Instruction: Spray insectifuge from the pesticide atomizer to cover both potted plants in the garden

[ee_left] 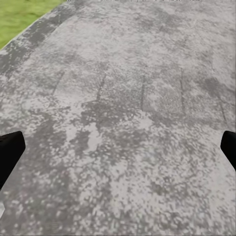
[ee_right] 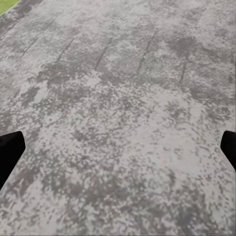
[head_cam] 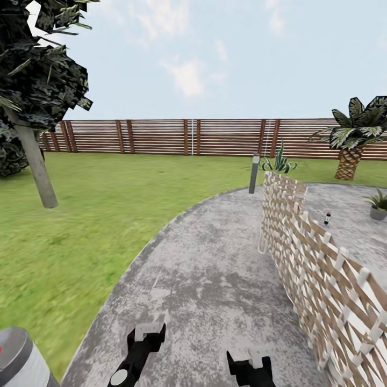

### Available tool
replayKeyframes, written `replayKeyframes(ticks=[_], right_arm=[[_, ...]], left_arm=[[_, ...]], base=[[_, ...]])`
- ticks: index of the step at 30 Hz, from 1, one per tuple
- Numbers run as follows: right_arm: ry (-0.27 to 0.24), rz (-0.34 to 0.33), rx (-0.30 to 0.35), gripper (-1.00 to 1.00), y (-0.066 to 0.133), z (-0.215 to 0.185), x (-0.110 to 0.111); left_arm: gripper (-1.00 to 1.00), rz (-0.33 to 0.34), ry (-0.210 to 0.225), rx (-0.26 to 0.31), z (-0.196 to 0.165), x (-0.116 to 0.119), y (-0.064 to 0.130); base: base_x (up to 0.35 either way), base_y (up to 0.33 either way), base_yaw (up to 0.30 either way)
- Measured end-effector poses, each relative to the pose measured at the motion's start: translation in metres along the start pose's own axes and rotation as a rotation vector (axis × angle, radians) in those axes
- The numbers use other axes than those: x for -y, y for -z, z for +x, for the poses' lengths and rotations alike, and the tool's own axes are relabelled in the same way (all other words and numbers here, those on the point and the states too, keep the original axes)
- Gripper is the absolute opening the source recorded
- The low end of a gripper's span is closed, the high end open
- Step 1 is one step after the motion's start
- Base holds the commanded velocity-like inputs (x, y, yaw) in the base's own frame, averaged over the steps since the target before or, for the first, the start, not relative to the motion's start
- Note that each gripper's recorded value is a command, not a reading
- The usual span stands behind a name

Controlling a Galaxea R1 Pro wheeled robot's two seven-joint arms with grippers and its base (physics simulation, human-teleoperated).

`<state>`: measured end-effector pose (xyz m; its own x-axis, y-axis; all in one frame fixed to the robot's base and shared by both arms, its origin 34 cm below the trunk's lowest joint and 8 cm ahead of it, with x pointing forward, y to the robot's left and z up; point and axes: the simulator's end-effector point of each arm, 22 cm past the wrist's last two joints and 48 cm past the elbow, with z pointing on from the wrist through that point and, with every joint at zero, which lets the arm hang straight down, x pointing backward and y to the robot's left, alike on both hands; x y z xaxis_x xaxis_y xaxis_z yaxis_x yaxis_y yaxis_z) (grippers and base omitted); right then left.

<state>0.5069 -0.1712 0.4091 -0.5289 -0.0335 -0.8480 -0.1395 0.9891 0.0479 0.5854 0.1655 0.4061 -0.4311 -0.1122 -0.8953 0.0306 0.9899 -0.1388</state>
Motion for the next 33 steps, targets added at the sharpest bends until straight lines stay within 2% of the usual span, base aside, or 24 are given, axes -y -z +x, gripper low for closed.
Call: replayKeyframes(ticks=[18, 25, 33], right_arm=[[0.000, 0.000, -0.001, 1.00, -0.0002, 0.0002, 0.0001], [0.000, 0.000, 0.000, 1.00, 0.0000, 0.0001, 0.0003], [0.000, 0.000, -0.001, 1.00, -0.0001, 0.0002, 0.0003]], left_arm=[[1.00, 0.000, 0.000, -0.001, 0.0003, 0.0000, -0.0002], [1.00, 0.000, 0.000, 0.000, 0.0000, 0.0000, 0.0000], [1.00, 0.000, 0.000, 0.000, 0.0002, 0.0000, -0.0001]], base=[[0.090, 0.000, 0.000], [0.218, -0.004, 0.000], [0.049, -0.002, 0.000]])
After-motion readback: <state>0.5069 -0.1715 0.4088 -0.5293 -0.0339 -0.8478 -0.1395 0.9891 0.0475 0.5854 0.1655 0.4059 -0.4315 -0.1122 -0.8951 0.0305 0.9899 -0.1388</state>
